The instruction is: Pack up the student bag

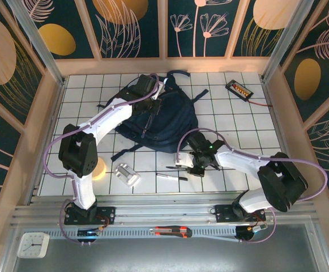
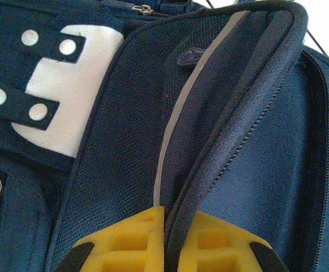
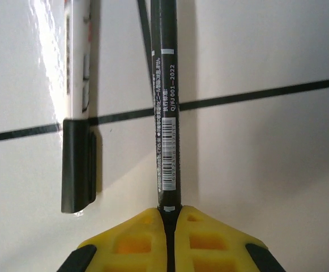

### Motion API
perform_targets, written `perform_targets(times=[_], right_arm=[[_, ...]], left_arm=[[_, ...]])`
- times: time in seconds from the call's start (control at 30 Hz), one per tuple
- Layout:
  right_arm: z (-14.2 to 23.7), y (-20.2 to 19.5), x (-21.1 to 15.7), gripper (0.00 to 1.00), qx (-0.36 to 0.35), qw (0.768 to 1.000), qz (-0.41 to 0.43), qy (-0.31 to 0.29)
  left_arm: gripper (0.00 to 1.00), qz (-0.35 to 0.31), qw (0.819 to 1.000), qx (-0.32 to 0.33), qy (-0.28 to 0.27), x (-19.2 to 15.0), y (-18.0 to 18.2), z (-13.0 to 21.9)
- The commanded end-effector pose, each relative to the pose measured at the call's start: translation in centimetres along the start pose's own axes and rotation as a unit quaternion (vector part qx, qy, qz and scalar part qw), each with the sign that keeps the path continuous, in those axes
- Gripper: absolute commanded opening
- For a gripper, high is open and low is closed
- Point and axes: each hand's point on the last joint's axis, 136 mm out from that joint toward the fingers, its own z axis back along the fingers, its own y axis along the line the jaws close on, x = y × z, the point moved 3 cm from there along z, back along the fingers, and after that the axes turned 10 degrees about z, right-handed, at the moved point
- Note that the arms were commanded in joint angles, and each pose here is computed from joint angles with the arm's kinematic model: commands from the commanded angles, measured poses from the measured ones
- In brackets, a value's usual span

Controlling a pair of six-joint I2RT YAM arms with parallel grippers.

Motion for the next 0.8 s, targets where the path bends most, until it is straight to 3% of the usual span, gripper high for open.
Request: perform_targets(times=[0.0,0.2,0.3,0.5,0.67,0.77], right_arm=[[2.4,-1.0,1.4,0.03,-0.019,0.999,0.003,-0.034],[7.2,-3.1,2.8,0.03,-0.065,0.989,-0.052,-0.126],[11.3,-5.5,3.6,0.03,-0.113,0.963,-0.12,-0.212],[17.8,-9.3,5.3,0.01,-0.164,0.876,-0.266,-0.368],[19.7,-11.7,5.6,0.01,-0.123,0.782,-0.42,-0.443],[19.5,-12.7,5.8,0.01,-0.073,0.741,-0.485,-0.458]], left_arm=[[0.0,0.007,1.0,0.001,-0.016,1.4,0.5,0.7],[0.0,0.017,1.0,-0.003,-0.024,2.3,0.3,0.8],[0.0,0.023,0.999,-0.008,-0.032,2.9,0.0,1.0],[0.0,0.035,0.999,-0.006,-0.031,2.9,0.1,0.7],[0.0,0.04,0.999,-0.003,-0.031,2.8,0.2,0.7],[0.0,0.044,0.998,-0.005,-0.039,3.4,0.1,1.0]])
